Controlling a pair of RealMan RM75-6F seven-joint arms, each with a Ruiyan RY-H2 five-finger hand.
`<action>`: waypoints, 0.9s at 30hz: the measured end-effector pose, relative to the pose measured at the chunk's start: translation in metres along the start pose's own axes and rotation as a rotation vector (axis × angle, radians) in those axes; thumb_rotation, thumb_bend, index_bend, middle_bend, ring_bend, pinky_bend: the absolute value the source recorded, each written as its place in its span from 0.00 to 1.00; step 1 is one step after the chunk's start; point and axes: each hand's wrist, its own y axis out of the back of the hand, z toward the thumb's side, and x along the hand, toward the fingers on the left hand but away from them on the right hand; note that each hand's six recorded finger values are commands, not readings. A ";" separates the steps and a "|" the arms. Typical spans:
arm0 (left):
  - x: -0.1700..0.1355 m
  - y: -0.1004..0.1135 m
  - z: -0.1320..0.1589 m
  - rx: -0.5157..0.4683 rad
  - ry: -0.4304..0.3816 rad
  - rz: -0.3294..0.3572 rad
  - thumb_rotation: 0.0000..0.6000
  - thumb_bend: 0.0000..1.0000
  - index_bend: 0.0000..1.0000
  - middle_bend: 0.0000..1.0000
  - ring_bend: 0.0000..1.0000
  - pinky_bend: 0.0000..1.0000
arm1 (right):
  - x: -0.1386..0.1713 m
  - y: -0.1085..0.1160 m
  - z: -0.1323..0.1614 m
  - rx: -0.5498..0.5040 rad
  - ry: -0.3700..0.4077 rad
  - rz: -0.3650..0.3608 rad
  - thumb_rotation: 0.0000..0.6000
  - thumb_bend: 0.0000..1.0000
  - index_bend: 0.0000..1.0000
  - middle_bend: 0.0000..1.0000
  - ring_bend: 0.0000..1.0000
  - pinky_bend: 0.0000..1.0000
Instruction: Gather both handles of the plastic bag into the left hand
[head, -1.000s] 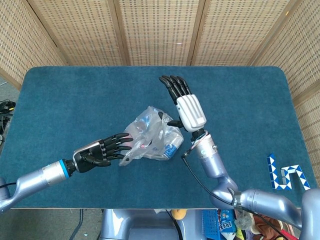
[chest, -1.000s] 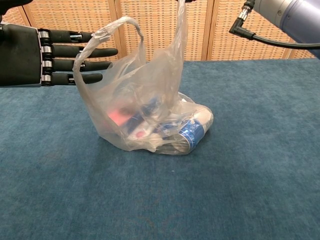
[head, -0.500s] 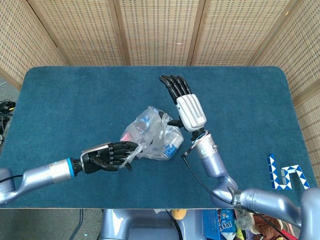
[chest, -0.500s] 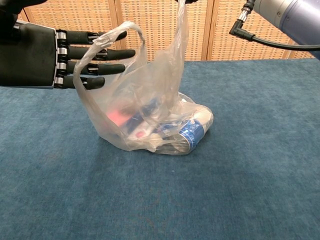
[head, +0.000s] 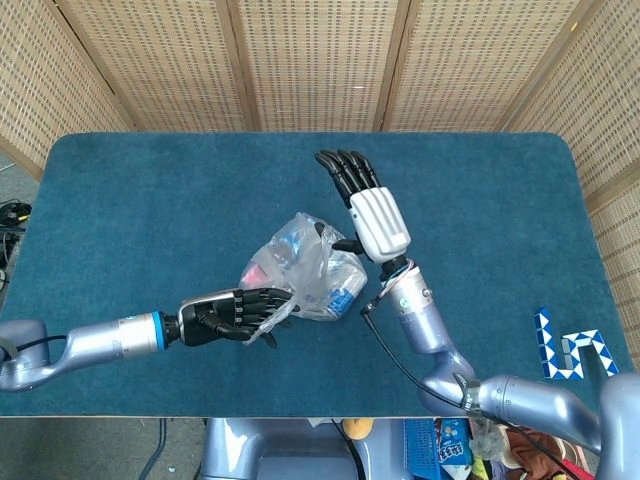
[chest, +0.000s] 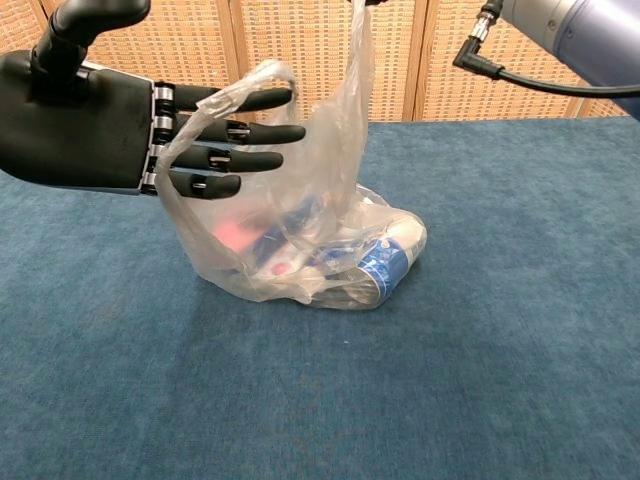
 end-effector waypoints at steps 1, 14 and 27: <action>0.002 -0.001 0.001 -0.001 0.009 -0.025 1.00 0.00 0.16 0.15 0.19 0.33 | 0.000 0.000 0.000 0.000 0.000 0.001 1.00 0.40 0.00 0.11 0.06 0.01; 0.023 0.003 0.003 -0.086 -0.007 -0.212 1.00 0.19 0.35 0.36 0.31 0.32 | 0.001 0.000 -0.005 0.004 -0.012 -0.006 1.00 0.40 0.00 0.11 0.06 0.01; 0.006 0.020 0.007 -0.242 -0.278 -0.249 1.00 0.27 0.36 0.39 0.39 0.44 | 0.007 0.001 -0.020 0.007 -0.039 -0.005 1.00 0.40 0.00 0.11 0.06 0.01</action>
